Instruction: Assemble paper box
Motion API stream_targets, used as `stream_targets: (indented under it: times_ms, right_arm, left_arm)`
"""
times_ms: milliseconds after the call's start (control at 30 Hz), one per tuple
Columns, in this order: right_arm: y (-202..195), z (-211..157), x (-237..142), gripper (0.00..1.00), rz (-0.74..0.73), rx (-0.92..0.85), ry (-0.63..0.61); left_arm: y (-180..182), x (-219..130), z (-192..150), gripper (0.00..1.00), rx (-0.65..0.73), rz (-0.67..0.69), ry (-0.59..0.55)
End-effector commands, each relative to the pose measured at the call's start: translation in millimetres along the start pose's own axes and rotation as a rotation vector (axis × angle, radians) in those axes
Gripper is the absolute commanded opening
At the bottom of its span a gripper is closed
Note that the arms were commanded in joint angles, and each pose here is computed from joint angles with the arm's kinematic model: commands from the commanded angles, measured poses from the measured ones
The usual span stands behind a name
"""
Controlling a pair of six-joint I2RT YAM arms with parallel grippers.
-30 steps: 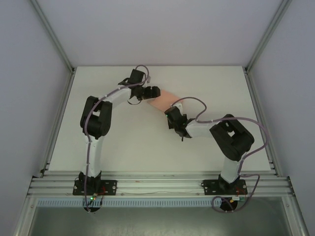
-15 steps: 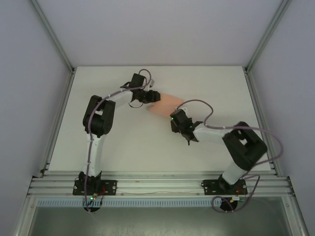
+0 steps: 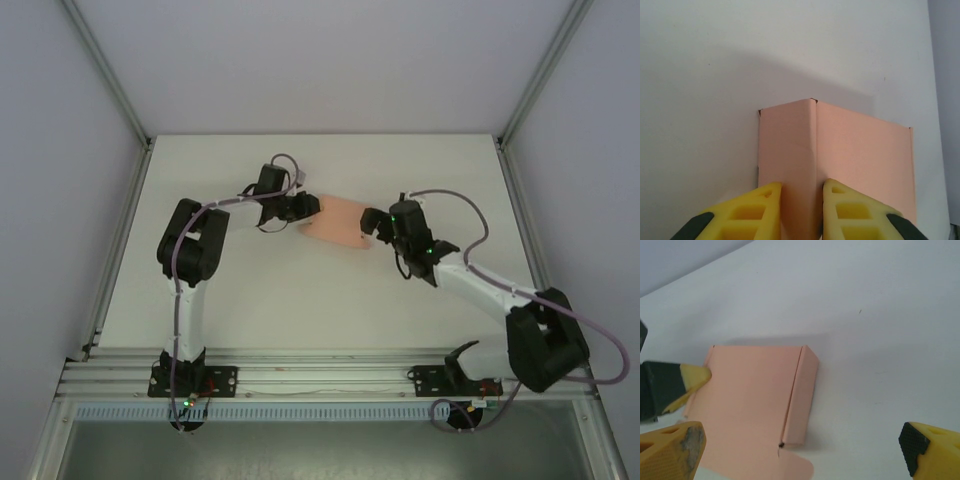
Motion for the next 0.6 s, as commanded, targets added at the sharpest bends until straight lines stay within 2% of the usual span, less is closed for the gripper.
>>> stream_targets:
  times_ms: [0,100,233,567]
  right_arm:
    - [11.1,1.4,18.9,1.00,0.100,0.130,0.119]
    - [16.9,4.4,38.0,1.00,0.184,0.193,0.191]
    - [10.9,3.5,57.5,1.00,0.201,0.251,0.239]
    - [36.5,-9.4,86.2,0.97,0.375,0.244,0.350]
  left_arm:
    - [44.3,6.1,-32.4,0.19,-0.153,0.084,0.092]
    - [51.7,5.5,-31.4,0.17,-0.203,0.059,0.089]
    - [60.5,4.5,-28.3,0.15,-0.252,0.020,0.085]
    - [58.6,0.9,-27.3,0.15,-0.212,0.021,0.089]
Point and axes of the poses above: each hand's point on the last joint's axis, 136 mm out from that joint toward the fingers, its own x axis out along the fingers, its own y axis along the line the jaws close on, z = x × y, the point moved 1 cm from there along -x, back along the fingers, and after that the axes turned 10 degrees about -x, right-handed, at the moved point
